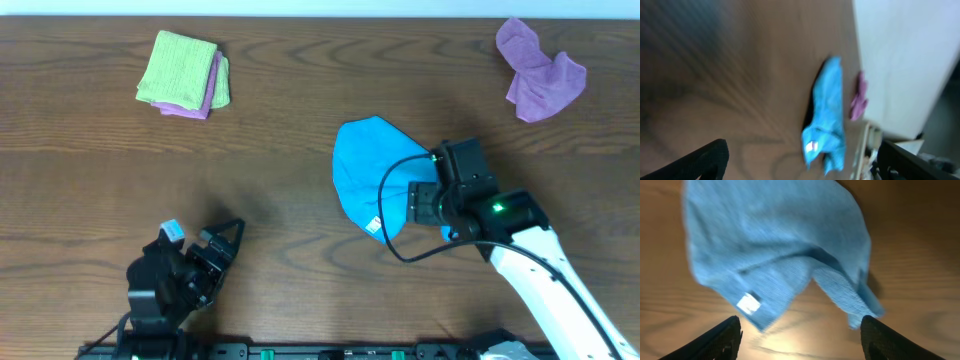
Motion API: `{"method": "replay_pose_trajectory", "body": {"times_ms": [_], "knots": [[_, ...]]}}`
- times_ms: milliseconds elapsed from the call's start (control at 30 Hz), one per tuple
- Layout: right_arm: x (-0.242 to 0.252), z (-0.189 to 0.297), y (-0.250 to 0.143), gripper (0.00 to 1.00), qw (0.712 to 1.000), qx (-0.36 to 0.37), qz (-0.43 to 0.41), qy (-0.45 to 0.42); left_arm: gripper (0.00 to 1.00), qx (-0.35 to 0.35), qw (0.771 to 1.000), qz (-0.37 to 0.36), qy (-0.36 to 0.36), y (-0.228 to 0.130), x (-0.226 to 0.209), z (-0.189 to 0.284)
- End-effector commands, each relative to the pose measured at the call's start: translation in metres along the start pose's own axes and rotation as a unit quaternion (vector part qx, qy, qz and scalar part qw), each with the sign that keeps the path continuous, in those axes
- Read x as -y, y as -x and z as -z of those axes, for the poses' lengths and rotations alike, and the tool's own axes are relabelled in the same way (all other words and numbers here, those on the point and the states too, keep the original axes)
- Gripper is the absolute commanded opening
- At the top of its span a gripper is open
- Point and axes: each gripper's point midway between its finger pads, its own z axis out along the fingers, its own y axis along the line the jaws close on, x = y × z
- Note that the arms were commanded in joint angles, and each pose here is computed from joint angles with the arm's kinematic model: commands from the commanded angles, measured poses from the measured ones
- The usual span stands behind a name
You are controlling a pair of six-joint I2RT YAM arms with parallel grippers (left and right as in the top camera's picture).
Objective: Fold the cloth
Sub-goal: 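Reach the left gripper to the blue cloth's left corner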
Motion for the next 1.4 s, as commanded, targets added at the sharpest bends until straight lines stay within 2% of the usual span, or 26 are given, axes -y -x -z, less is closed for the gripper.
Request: {"method": "replay_pose_trajectory", "body": {"times_ms": [0, 133, 300, 533, 800, 1167, 1367], "knots": [[-0.012, 0.017, 0.01, 0.76, 0.996, 0.016, -0.062, 0.063, 0.96, -0.028, 0.998, -0.061, -0.01, 0.0, 0.033, 0.006], [-0.003, 0.027, 0.017, 0.76, 0.989, 0.023, -0.112, 0.095, 0.96, -0.066, 0.991, -0.108, 0.041, 0.005, 0.053, 0.003], [0.017, 0.033, 0.021, 0.73, 0.976, 0.022, -0.173, 0.131, 0.96, -0.145, 0.97, -0.152, 0.125, 0.003, 0.073, -0.008], [0.044, 0.026, 0.009, 0.68, 0.96, 0.024, -0.235, 0.153, 0.96, -0.22, 0.945, -0.195, 0.141, -0.013, 0.096, -0.047], [0.061, 0.024, 0.0, 0.7, 0.949, 0.048, -0.263, 0.166, 0.96, -0.251, 0.949, -0.134, 0.14, -0.025, 0.092, -0.088], [0.062, 0.025, 0.008, 0.75, 0.95, 0.066, -0.254, 0.168, 0.95, -0.366, 0.921, -0.096, 0.089, -0.094, 0.086, -0.156], [0.062, 0.025, 0.008, 0.76, 0.95, 0.066, -0.254, 0.168, 0.95, -0.405, 0.908, -0.061, 0.087, -0.118, 0.08, -0.167]]}}
